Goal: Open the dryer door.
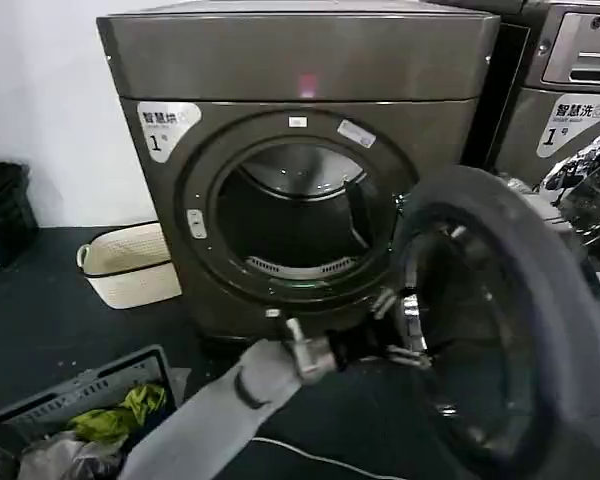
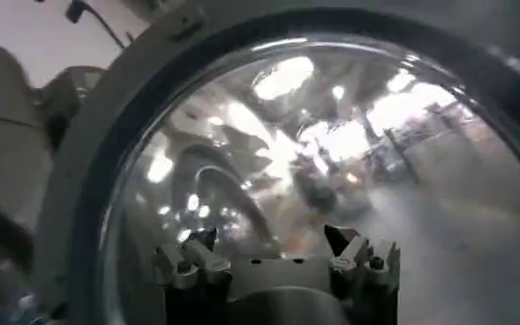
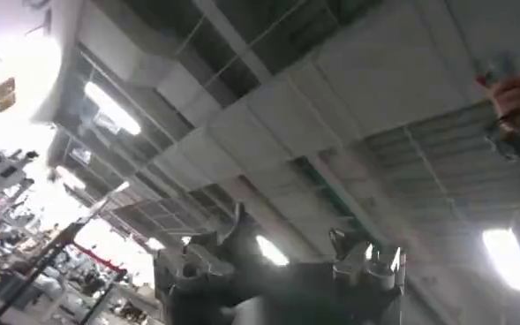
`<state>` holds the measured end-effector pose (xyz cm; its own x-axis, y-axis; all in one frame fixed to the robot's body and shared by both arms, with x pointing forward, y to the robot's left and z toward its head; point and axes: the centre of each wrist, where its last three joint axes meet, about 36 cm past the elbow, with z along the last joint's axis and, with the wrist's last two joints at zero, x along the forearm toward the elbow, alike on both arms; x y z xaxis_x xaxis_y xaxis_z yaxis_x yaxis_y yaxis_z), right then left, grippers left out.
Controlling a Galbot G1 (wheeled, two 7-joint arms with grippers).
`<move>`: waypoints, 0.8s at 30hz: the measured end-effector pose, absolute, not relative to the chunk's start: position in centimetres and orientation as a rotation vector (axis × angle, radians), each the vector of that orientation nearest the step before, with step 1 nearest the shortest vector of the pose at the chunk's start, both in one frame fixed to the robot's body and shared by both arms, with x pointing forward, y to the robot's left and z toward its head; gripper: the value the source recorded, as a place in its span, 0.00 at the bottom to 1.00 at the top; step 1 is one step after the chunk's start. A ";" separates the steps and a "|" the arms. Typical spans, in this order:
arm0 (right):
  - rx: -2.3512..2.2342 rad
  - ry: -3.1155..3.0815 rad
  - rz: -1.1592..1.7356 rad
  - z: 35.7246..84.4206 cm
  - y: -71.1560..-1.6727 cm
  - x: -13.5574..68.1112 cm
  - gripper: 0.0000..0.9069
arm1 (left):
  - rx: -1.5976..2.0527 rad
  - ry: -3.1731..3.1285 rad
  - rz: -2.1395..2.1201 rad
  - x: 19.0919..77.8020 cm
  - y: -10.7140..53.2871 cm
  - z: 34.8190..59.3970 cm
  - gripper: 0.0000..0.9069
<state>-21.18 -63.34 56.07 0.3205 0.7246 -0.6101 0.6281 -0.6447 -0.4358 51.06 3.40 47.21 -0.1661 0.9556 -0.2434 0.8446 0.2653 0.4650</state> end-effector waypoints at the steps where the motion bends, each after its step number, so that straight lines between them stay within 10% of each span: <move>1: -2.457 -1.255 1.224 56.0 -63.5 -21.5 1.00 | 1.630 2.047 0.305 51.3 2.5 47.4 1.00; 24: -2.470 -1.240 1.218 56.6 -63.6 -22.3 1.00 | 1.685 2.003 0.278 53.4 -7.8 49.2 1.00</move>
<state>-22.26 -63.62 56.64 0.3400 0.7177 -0.6077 0.6199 -0.6569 -0.4291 53.45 -7.80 49.16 -0.1054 0.9639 -0.2446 0.8606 0.2116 0.4632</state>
